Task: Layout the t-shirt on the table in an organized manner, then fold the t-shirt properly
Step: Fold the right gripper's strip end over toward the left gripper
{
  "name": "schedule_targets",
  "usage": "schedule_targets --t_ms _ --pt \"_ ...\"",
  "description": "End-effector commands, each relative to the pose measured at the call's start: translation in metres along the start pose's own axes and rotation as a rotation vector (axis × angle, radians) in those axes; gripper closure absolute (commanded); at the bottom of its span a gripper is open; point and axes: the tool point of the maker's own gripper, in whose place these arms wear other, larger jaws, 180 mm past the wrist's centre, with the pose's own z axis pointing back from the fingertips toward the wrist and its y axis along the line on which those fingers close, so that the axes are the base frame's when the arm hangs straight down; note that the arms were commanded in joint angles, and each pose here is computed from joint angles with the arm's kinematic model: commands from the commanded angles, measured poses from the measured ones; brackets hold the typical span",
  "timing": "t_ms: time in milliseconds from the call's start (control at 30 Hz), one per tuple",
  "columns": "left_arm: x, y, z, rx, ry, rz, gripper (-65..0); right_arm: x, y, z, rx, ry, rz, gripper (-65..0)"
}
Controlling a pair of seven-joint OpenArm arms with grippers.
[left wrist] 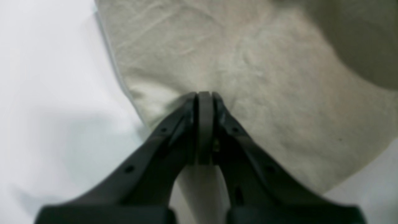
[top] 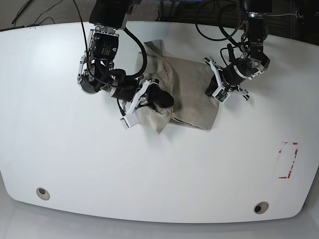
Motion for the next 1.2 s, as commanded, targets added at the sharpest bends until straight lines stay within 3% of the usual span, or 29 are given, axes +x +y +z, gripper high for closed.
schedule_targets --t_ms 0,500,1167 --pt "-0.019 0.001 0.002 0.009 0.092 -0.028 0.0 0.019 0.010 -0.006 0.051 -0.046 0.024 0.0" --pt "-0.016 -0.002 0.000 0.005 0.082 -0.019 0.0 0.000 0.029 -0.036 0.136 0.061 0.027 0.0" --pt "-0.013 -0.002 -0.001 0.006 0.077 -0.019 0.0 0.013 0.027 -0.048 0.158 0.056 0.021 0.0"
